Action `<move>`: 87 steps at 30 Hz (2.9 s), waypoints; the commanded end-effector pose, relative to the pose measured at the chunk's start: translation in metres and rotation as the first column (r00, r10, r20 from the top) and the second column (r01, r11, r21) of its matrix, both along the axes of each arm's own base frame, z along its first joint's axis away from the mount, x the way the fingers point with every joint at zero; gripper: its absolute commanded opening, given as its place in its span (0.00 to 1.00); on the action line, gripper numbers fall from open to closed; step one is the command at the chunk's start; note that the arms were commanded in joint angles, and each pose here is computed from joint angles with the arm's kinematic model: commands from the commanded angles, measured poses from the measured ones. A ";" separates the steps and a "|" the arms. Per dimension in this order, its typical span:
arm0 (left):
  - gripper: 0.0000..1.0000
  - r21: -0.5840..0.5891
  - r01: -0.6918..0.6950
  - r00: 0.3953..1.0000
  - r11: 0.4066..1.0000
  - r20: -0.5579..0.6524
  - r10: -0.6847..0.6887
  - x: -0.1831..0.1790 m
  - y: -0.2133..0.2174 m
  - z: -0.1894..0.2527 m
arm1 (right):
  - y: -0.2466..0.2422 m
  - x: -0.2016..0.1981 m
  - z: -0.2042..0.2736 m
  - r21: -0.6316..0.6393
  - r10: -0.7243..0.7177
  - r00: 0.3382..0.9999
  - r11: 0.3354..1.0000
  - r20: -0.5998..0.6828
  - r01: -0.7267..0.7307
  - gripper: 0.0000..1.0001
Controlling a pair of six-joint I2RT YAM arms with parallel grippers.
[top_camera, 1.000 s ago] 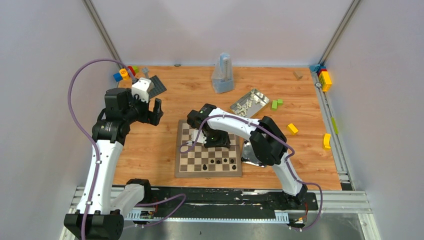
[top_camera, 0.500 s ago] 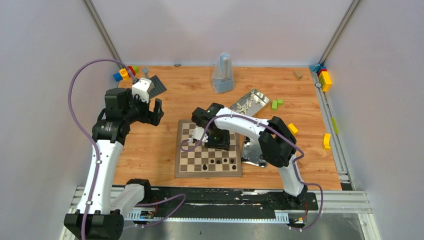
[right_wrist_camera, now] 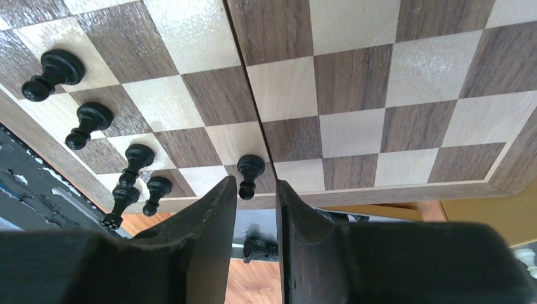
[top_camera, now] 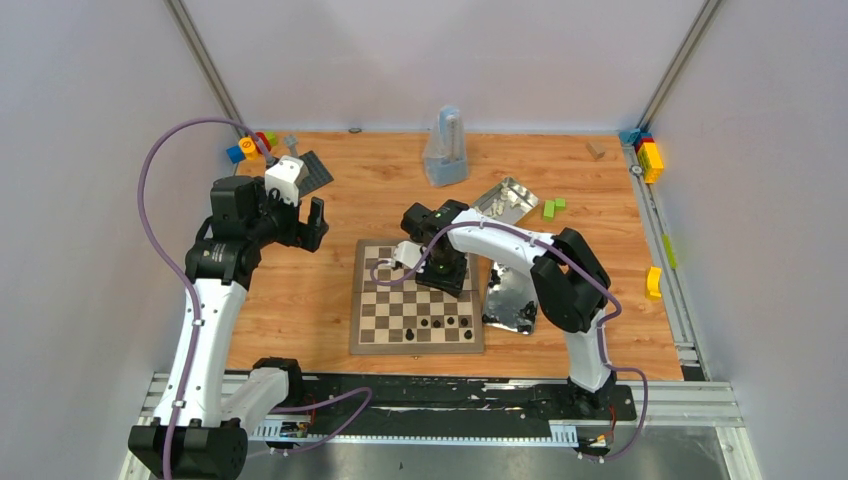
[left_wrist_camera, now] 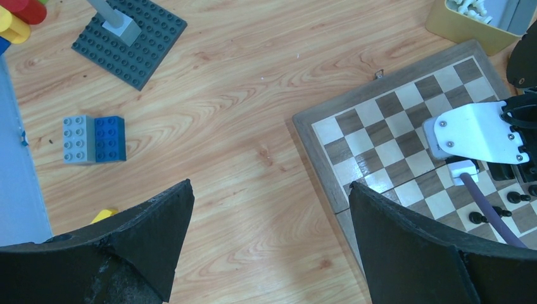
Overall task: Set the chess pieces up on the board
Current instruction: Place the chess piece on the chessboard.
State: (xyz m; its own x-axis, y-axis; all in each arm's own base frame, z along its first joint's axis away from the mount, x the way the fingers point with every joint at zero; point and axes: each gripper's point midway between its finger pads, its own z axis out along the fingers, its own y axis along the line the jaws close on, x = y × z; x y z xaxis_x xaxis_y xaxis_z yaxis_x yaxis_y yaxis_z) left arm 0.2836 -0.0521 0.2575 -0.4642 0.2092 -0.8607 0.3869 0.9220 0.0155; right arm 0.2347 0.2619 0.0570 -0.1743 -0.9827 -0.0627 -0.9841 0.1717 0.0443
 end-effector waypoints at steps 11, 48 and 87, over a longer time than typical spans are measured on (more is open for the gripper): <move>1.00 -0.019 -0.001 1.000 1.000 0.024 0.001 0.005 -0.001 0.004 | 0.012 0.005 0.009 0.097 -0.033 0.999 0.995 0.015 0.031 0.19; 1.00 -0.117 -0.314 0.949 0.942 0.000 0.316 0.018 0.072 0.012 | 0.107 -0.044 0.022 0.140 0.145 0.989 0.980 0.003 -0.144 0.05; 1.00 -0.153 -0.305 0.951 0.940 0.000 0.309 0.017 0.075 0.010 | 0.123 -0.072 0.003 0.100 0.215 0.976 0.972 -0.023 -0.212 0.13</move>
